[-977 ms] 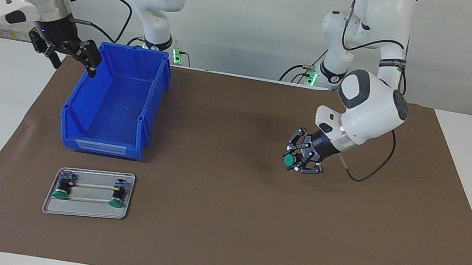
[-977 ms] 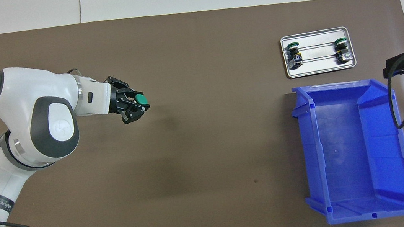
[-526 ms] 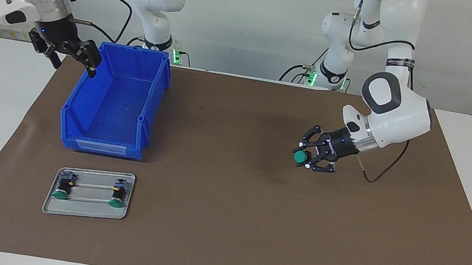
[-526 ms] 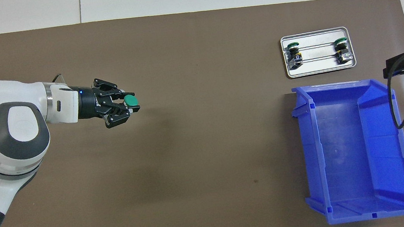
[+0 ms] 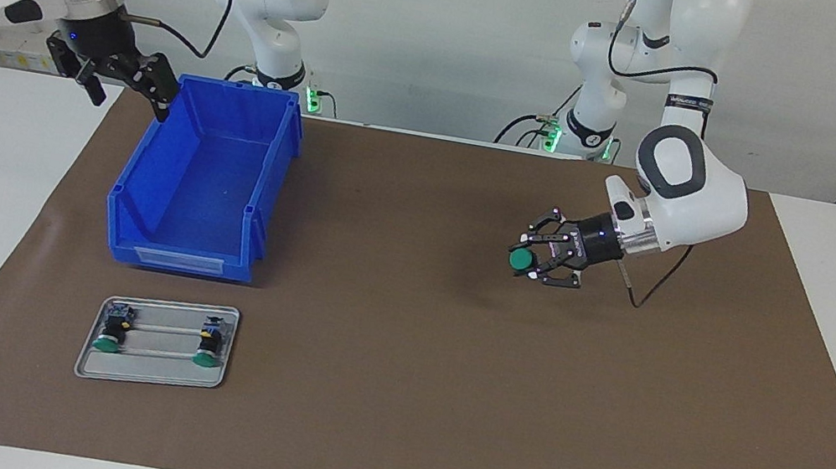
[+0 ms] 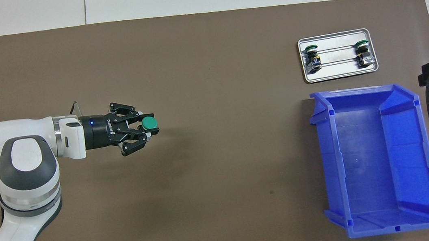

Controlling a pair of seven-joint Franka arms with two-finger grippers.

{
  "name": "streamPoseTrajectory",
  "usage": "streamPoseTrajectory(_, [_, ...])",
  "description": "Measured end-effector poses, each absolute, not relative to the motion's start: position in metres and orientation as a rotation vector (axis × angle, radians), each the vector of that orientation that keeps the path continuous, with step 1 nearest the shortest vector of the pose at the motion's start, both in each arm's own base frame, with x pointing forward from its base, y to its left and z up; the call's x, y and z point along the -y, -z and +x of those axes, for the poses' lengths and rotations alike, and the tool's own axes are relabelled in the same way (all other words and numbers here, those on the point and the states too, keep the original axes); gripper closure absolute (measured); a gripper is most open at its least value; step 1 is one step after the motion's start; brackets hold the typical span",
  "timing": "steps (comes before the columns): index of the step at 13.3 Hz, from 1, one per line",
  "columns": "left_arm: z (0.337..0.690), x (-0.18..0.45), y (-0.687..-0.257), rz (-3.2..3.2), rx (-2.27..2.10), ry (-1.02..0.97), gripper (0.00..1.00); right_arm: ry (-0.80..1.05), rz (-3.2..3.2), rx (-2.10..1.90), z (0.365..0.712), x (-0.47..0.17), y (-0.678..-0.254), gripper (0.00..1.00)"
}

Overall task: Place and press button with both arms
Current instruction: 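Swing the held button with the left gripper and lower it toward the table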

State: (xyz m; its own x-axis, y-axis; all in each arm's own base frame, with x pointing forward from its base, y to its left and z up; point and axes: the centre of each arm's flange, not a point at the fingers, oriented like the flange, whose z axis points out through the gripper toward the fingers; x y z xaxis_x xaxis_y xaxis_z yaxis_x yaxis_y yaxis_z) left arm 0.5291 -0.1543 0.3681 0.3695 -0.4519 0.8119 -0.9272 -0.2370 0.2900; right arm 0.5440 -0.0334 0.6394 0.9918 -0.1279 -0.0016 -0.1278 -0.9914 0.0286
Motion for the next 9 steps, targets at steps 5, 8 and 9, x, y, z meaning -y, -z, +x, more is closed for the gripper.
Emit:
streamPoseTrajectory(5, [0.501,0.154,-0.306,1.76,1.143,-0.917,0.57,0.023,3.105,0.198,0.547,0.033,-0.633,0.0])
streamPoseTrajectory(8, [0.497,0.167,-0.275,1.728,1.13,-0.96,0.57,0.024,3.105,0.198,0.548,0.033,-0.633,0.0])
streamPoseTrajectory(9, [0.496,0.171,-0.268,1.722,1.123,-0.973,0.57,0.024,3.105,0.198,0.548,0.033,-0.633,0.0])
